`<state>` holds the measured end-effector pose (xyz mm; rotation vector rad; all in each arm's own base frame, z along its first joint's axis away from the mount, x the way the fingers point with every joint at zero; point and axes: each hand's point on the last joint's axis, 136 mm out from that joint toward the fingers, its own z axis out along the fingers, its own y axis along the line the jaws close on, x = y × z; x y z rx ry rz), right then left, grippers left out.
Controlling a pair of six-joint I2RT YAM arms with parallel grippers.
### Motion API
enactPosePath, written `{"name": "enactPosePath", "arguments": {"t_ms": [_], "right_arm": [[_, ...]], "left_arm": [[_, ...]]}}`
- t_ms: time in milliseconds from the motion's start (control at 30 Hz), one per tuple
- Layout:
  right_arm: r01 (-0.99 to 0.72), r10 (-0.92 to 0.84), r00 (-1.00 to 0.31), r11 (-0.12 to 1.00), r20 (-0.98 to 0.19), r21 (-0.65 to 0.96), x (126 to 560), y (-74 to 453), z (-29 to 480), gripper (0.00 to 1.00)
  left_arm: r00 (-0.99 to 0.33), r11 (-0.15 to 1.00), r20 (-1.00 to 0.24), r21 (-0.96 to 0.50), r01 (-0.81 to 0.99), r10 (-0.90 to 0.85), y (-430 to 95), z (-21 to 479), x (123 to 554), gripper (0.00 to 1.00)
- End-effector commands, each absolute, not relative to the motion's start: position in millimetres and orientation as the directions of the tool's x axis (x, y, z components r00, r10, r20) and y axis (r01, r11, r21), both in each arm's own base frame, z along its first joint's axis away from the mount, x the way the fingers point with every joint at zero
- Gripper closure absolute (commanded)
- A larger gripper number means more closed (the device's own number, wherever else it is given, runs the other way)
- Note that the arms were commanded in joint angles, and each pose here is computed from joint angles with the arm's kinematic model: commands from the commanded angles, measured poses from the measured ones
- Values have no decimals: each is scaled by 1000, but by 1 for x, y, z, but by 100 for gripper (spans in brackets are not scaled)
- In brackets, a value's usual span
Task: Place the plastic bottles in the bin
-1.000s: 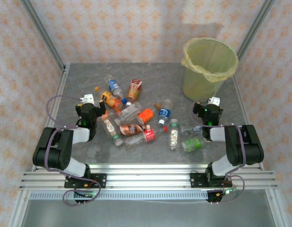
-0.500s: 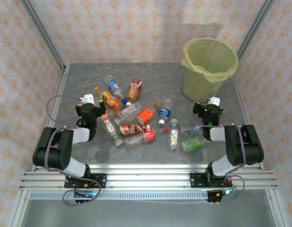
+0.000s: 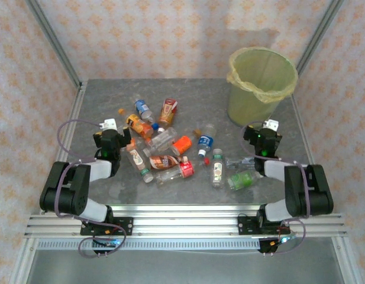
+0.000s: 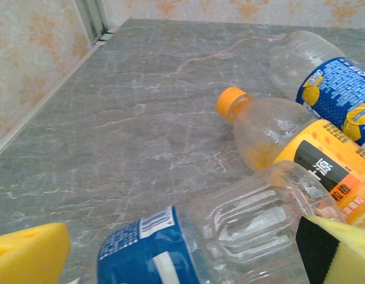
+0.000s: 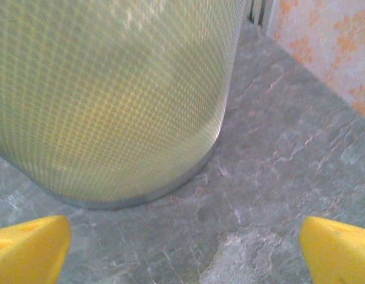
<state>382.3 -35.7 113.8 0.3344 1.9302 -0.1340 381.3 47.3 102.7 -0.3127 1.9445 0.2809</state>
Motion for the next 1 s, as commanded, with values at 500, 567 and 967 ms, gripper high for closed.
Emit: {"name": "enactPosePath", "arguments": {"t_ms": [500,567,967], "right_arm": [[489,581,-89,733,-809,473,355,-105,197,1],[493,625,-64,697,-778,520,354,-117,199,1],[451,812,4,519,-583,726,403,-165,191,15]], "left_arm": [[-257,911,-959,-6,-412,-123,58,171,355,0],[-254,913,-960,-4,-409,-118,58,174,353,0],[-251,917,-963,9,-399,-100,57,183,350,0]]}}
